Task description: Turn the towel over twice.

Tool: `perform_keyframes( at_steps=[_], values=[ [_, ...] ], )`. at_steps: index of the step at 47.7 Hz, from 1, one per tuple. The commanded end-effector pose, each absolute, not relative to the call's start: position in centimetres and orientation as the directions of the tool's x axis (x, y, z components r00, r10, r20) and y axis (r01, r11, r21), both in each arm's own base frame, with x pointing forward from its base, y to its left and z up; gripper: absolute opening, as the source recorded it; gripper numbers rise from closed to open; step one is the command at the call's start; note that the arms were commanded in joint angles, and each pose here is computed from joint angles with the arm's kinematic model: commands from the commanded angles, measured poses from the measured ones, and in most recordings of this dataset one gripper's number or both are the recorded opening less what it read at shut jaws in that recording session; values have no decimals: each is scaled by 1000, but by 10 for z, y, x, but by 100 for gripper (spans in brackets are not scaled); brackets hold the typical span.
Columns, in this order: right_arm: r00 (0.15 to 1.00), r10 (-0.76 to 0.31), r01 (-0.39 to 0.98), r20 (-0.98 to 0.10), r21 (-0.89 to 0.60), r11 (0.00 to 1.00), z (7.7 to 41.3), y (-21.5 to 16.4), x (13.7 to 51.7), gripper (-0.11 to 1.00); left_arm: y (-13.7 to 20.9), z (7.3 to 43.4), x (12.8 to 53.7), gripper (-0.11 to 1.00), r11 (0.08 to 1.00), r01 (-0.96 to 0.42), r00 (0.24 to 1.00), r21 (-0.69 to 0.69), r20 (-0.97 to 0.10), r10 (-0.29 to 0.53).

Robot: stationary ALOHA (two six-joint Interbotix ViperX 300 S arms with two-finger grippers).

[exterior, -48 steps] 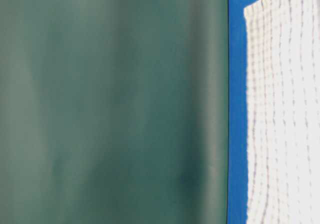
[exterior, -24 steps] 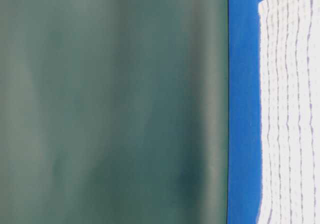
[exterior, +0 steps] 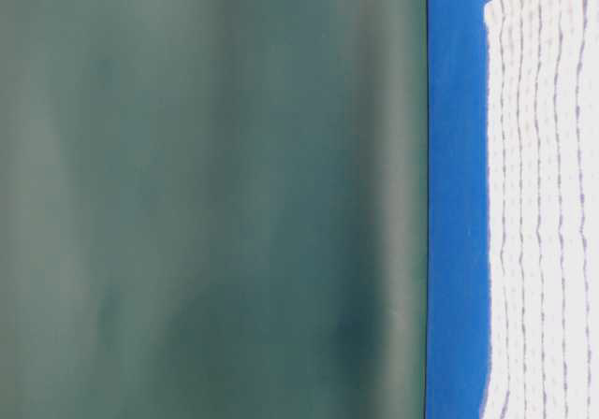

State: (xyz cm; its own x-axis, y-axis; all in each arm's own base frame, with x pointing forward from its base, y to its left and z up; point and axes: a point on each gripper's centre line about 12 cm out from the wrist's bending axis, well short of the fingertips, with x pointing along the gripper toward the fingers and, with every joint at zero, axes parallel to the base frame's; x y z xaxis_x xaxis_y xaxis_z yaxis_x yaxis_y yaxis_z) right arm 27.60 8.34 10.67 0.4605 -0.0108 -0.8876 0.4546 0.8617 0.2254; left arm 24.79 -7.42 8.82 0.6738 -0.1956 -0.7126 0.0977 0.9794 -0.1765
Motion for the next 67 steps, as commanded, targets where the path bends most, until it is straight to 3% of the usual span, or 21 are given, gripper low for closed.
perform_keyframes(
  at_steps=[1, 5, 8, 11, 19, 30, 41, 51, 67],
  values=[
    [499, -4, 424, -867, 240, 873, 120, 88, 286, 46, -77, 99, 255, 51, 977, 106, 695, -183, -690, -205],
    [529, -24, 396, -848, 221, 891, 132, 87, 291, 67, -79, 111, 259, 69, 977, 120, 699, -175, -684, -208],
    [555, -41, 376, -831, 206, 903, 144, 84, 292, 67, -78, 121, 260, 77, 977, 123, 702, -173, -681, -209],
    [585, -68, 362, -808, 186, 913, 159, 79, 293, 63, -77, 135, 261, 76, 977, 124, 712, -171, -670, -208],
    [686, -137, 326, -715, 133, 936, 204, 63, 283, 63, -65, 170, 260, 73, 980, 130, 773, -149, -604, -194],
    [811, -204, 285, -548, 65, 956, 258, 36, 258, 63, -38, 222, 245, 73, 990, 121, 894, -69, -426, -139],
    [896, -260, 284, -360, 14, 959, 299, 10, 228, 63, -10, 256, 220, 73, 999, 48, 962, 3, -268, -45],
    [907, -327, 331, -265, -32, 943, 310, -10, 208, 63, 8, 277, 199, 73, 998, -32, 987, 46, -154, 38],
    [891, -356, 359, -280, -43, 932, 304, -16, 210, 63, 13, 272, 194, 72, 997, -61, 986, 46, -153, 67]
  ],
)
